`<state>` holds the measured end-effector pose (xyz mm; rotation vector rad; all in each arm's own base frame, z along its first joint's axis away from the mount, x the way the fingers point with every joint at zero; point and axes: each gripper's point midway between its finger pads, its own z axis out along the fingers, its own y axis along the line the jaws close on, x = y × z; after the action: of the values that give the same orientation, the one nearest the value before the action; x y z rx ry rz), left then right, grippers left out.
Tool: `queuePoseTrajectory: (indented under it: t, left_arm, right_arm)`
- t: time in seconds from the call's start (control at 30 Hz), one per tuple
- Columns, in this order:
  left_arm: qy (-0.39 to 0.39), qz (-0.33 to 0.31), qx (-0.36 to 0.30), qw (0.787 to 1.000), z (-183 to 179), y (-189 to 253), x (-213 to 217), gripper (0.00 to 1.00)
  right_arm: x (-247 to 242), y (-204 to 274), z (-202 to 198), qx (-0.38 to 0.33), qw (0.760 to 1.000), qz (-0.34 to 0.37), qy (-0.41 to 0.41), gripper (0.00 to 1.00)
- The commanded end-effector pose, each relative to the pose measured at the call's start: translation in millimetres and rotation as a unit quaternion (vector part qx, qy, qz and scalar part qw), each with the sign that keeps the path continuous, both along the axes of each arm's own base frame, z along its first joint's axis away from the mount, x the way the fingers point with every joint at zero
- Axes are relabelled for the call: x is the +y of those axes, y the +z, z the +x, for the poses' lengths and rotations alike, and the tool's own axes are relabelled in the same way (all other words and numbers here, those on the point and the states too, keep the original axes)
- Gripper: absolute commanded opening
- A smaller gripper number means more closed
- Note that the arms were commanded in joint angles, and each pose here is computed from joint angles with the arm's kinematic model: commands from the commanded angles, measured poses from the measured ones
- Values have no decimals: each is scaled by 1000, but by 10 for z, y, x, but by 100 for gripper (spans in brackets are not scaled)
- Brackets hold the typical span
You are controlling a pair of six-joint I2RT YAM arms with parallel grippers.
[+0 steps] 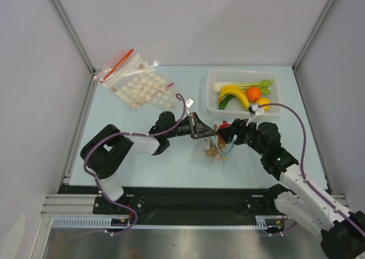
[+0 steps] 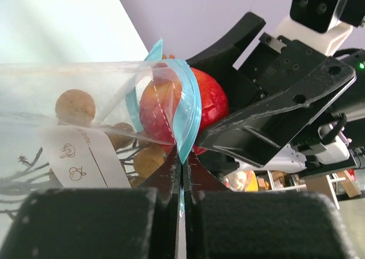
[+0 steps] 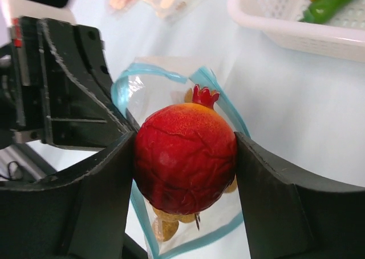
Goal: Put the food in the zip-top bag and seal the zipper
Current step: Place the fake fruit at the center of the board.
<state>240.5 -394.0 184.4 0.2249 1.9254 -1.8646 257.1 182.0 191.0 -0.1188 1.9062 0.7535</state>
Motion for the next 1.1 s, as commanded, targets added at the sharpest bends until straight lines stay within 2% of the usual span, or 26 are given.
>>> queuePoseTrajectory:
  t: [0.0,0.37,0.63,0.77,0.83,0.87,0.9,0.93,1.0,1.07]
  left_arm:
    - [-19,-25,-40,999,-43,313,13,0]
    - [-40,-9,-65,997,-110,434,34,0]
    - [-53,21,-85,995,-139,494,34,0]
    - [-57,77,-84,992,-131,355,28,0]
    - [-58,99,-92,989,-106,422,-7,0]
    - [-45,126,-119,984,-31,381,-14,1]
    - [-48,185,-87,978,-69,176,57,1]
    - [-44,196,-112,973,-43,333,-8,2]
    - [-21,273,-120,954,18,184,95,2]
    - [-9,290,-144,946,56,319,70,3]
  right_arm:
    - [206,386,-99,-50,994,72,71,21]
    - [256,133,18,-4,996,58,66,30]
    - [283,-41,86,26,996,56,61,17]
    - [387,-65,55,29,994,65,86,12]
    - [441,-59,30,28,993,68,97,11]
    - [465,-69,12,28,992,68,104,11]
    - [476,-56,16,24,992,68,105,10]
    - [484,-56,7,23,992,66,106,9]
    - [511,-55,-9,22,992,64,109,9]
    - [538,-39,-33,18,991,66,116,8]
